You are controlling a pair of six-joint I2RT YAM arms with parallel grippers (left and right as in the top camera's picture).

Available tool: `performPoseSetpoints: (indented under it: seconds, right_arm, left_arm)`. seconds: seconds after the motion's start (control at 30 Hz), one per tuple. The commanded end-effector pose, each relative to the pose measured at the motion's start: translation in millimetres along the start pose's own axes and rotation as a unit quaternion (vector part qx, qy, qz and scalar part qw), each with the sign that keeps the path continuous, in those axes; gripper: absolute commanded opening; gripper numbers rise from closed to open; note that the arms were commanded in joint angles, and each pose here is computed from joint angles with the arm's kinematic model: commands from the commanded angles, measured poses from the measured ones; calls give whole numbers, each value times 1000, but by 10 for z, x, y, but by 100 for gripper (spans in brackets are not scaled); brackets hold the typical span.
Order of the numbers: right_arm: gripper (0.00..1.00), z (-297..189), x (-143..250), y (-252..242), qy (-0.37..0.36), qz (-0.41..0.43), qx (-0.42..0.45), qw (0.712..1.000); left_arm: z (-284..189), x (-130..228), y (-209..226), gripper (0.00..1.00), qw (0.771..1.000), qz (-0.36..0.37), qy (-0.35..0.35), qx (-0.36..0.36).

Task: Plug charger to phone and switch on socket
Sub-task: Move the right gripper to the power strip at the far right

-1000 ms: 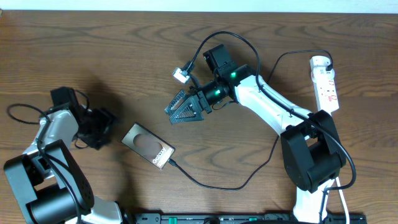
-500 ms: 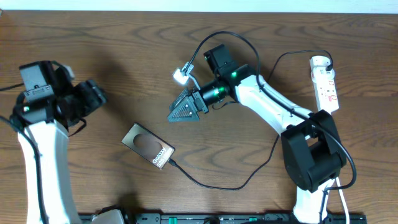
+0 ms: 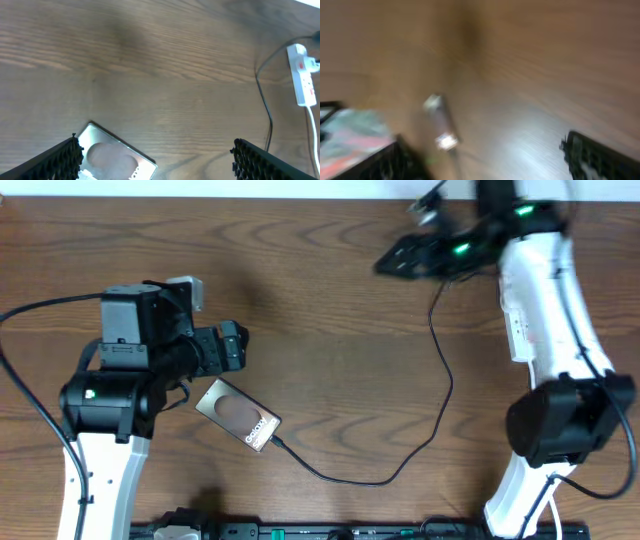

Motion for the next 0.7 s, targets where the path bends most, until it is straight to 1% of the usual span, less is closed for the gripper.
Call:
performPoseSetpoints:
  seconds: [0.0,0.07,0.13,0.23,0.33,0.4,0.47,0.5,0.6,0.67]
  right_arm:
    - [99,-793,-51,-522,7,-10,245,969]
    - [99,-1153,-15,-759,0,19,323,946]
    - [99,-1484,61,-1008,-12,51,379,924]
    - [99,-1867,237,-1358,-37,98,407,908]
    - [99,-2162,456,-1663,-61,148,413,897]
    - [99,-2296,600,-1829,-76,166,397,899]
    - [99,-2344,700,-1934,-85,145,361,917]
    - [99,-2346,767,-1995,-90,124,331,931]
    - [99,-2304,964,-2174,-96,123,286,945]
    - [99,-2180,1133,-2303,-97,132,244,956]
  left_arm:
    - [-2,-9,-28,94,1000,14,-1,2]
    - [22,-4,-17,94,1000,13,3,0]
    - [43,0,-10,94,1000,12,6,-2]
    - [82,15,11,94,1000,9,14,-6]
    - [126,39,37,94,1000,7,22,-9]
    - [152,52,52,94,1000,5,26,-11]
    - [173,58,62,94,999,4,30,-13]
    - [185,59,65,94,999,4,32,-14]
    - [220,63,79,94,999,0,37,-17]
    - [243,78,93,94,999,-1,42,-19]
Point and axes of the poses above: each gripper's point midway between its finger pads, its own z axis out along the fingers, its own y axis along the line the jaws close on, x = y × z, the point moved 4 cm from there along -z, back along the fingers, and after that the axes turned 14 degrees about -z, right-handed, at the moved point
